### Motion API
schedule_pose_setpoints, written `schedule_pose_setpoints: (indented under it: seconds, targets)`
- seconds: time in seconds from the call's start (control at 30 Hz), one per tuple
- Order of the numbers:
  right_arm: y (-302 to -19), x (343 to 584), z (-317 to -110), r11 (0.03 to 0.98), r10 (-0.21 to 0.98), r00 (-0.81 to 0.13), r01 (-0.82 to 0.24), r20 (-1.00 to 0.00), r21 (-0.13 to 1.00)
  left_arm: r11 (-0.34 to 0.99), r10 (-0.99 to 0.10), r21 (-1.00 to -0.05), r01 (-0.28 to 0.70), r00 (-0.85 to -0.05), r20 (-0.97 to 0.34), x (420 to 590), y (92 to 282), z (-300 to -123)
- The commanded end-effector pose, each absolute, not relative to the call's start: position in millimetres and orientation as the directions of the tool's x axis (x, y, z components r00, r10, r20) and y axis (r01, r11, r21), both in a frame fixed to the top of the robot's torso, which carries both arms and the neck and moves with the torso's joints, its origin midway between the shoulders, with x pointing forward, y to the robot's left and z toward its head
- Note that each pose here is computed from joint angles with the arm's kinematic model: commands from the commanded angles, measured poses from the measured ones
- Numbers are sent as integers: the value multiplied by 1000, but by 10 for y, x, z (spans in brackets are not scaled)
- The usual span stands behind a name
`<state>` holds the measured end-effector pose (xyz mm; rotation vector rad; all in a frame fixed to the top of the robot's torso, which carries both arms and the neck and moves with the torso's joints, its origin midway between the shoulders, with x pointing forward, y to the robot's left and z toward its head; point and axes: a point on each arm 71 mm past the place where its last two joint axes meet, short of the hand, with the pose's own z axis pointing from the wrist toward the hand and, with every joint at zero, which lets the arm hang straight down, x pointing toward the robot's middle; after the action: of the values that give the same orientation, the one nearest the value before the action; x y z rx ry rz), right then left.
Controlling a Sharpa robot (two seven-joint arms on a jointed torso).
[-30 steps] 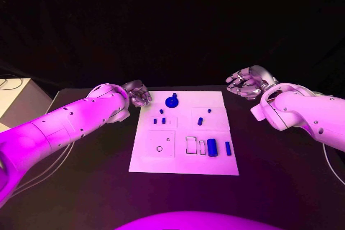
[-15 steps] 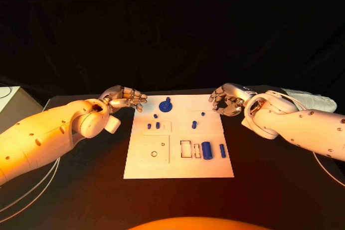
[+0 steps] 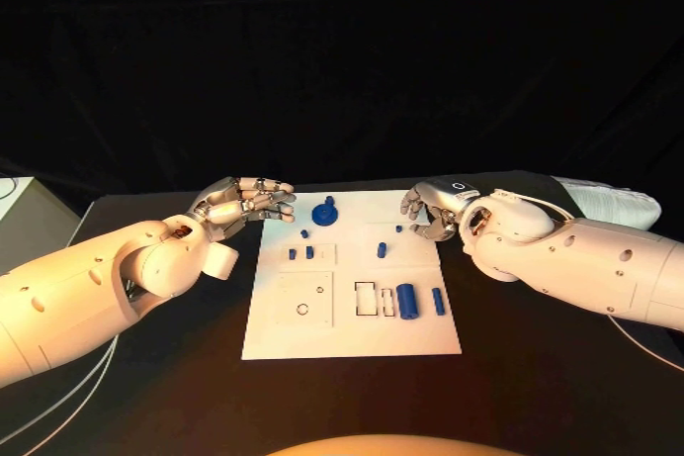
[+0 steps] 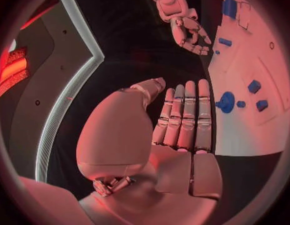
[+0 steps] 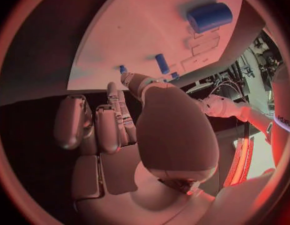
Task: Assemble the parts on the task board
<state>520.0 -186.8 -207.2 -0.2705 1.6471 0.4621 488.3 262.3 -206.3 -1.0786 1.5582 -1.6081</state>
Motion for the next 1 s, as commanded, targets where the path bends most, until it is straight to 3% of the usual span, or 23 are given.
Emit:
schedule_pose_setpoints:
  seconds: [0.03, 1.0]
  targets:
    - [-1848, 5228, -2116, 909, 19, -108, -412, -994, 62, -157, -872, -985, -67, -459, 170, 4861, 2595, -2013]
    - [-1609, 5248, -2359, 905, 49, -174, -409, -984, 117, -162, -882, -984, -70, -438, 176, 4834, 2550, -2010]
